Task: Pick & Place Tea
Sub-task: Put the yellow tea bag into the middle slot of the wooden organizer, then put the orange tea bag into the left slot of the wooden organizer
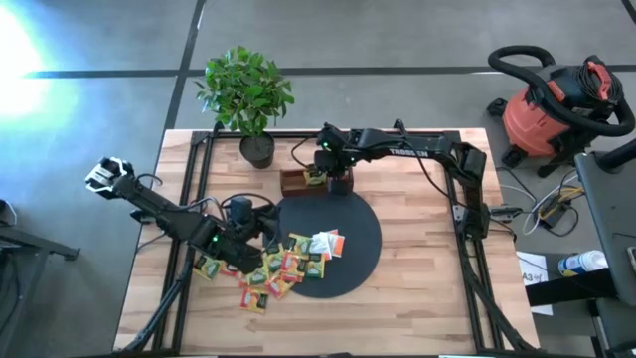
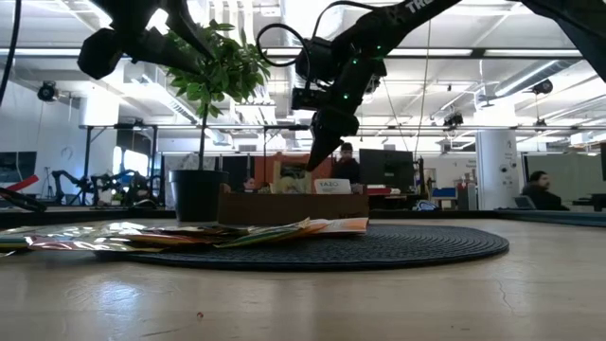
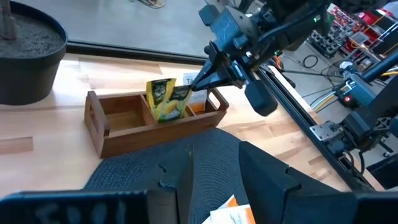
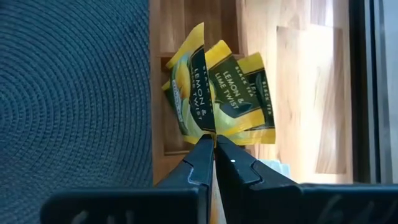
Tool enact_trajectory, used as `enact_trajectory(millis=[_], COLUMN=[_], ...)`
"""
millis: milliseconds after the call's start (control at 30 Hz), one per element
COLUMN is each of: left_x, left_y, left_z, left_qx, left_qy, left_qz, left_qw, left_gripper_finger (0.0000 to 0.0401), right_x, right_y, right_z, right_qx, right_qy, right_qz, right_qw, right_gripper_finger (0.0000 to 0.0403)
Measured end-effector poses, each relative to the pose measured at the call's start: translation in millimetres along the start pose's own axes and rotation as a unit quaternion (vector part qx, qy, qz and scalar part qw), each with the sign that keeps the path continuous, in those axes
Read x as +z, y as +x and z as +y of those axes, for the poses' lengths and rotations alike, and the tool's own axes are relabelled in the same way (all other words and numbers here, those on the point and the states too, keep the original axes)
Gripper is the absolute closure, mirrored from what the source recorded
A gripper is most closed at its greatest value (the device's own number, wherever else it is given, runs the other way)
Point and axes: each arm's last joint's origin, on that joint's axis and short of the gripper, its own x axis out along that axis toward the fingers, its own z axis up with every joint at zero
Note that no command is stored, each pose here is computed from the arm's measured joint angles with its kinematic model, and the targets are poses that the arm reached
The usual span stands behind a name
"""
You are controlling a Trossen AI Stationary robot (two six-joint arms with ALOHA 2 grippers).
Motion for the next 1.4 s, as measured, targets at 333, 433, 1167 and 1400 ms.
enact_trajectory(millis=[333,433,1167,1400], left_x=[-0.8,-1.5,-45.8,-71.9], left_y=[0.1,0.1,-29.7,-31.9], left_z=[-0.3,-0.4,31.4,21.8], left_qx=[-0.002,-0.003,0.017,-0.143], left_qy=[-0.001,0.005,0.124,0.082], left_qz=[0.015,0.027,0.460,0.385], left_qw=[1.000,1.000,0.879,0.908], left_gripper_finger=[0.0298,0.0298,0.0298,0.0298], right_x=[-0.5,-0.3,-27.6,-10.4], right_y=[0.2,-2.7,-63.5,-43.5], right_z=[-1.6,-1.3,91.1,140.7], right_qx=[0.000,0.001,0.133,0.195], right_qy=[0.013,0.022,0.096,0.142], right_qz=[-0.002,-0.003,-0.033,-0.071], right_qw=[1.000,1.000,0.986,0.968], right_gripper_finger=[0.0315,0.0283,0.0251,0.0240])
